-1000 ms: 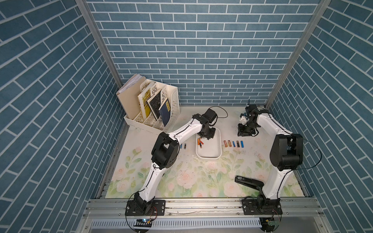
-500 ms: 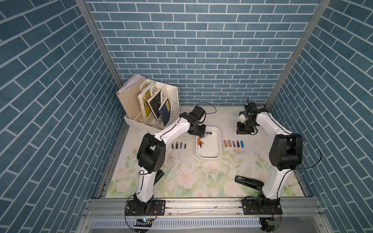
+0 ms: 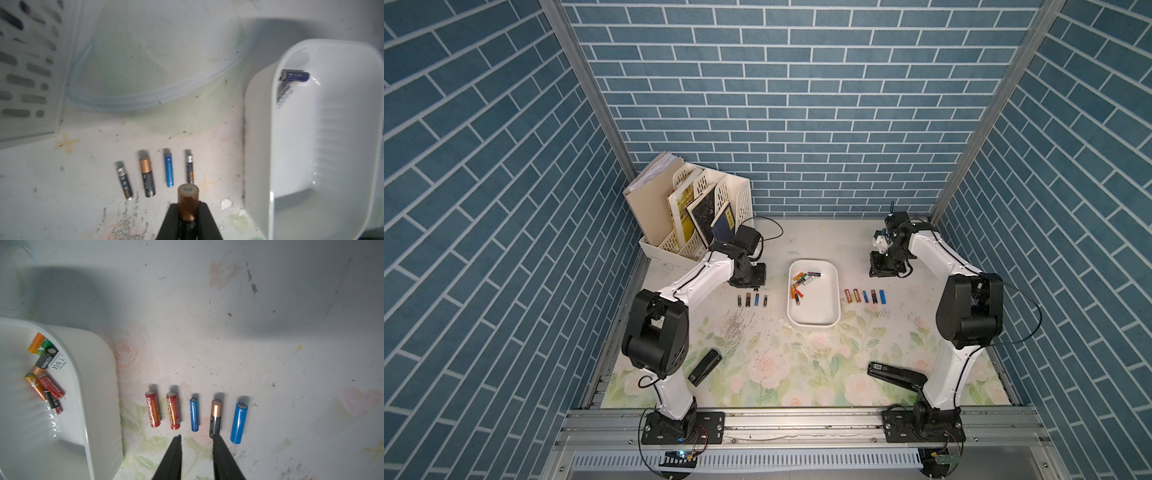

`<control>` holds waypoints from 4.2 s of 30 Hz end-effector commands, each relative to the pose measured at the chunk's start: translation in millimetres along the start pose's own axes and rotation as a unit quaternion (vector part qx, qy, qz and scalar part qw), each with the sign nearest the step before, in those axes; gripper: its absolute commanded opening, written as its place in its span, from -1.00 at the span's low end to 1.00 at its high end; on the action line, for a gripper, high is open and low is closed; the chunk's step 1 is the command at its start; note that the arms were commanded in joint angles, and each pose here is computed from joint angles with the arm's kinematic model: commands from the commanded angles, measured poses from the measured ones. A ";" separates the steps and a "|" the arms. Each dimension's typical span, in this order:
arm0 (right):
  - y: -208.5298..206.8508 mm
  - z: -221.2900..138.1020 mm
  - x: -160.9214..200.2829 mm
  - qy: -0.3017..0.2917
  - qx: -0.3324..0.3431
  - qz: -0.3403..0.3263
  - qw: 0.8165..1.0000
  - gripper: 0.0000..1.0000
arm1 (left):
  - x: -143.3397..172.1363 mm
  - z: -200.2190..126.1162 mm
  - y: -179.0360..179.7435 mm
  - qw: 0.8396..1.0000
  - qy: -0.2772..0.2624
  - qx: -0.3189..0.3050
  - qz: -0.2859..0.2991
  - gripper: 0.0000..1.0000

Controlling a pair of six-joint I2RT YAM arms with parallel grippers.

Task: Take the batteries out of the storage box
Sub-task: Place the battery at the center of the board, then pick up the battery from the storage box.

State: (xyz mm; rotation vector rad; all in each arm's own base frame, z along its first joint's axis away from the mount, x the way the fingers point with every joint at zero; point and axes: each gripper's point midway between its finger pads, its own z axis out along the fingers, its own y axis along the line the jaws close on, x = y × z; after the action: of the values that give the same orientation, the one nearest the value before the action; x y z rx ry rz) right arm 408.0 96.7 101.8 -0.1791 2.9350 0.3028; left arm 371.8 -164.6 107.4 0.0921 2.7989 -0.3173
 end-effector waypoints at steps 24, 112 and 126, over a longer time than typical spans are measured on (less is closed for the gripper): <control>1.0 -4.1 -0.3 0.007 0.008 0.003 1.000 -0.42 | 32.4 57.5 96.5 0.995 0.071 -0.065 -0.030 -0.70; 181.0 113.6 -21.3 -0.018 0.013 -0.053 0.998 -0.18 | 4.7 6.7 75.1 0.999 0.020 -0.034 -0.036 -0.30; 182.8 121.8 -4.3 0.014 0.015 -0.079 0.997 -0.34 | 5.8 5.7 74.9 0.999 0.019 -0.033 -0.038 -0.31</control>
State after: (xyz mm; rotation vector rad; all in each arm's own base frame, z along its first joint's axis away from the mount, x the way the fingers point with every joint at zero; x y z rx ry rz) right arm 420.9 302.2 35.0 -0.3448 2.8717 0.2868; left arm 377.7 -94.9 79.2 -0.0220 2.8641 -0.2373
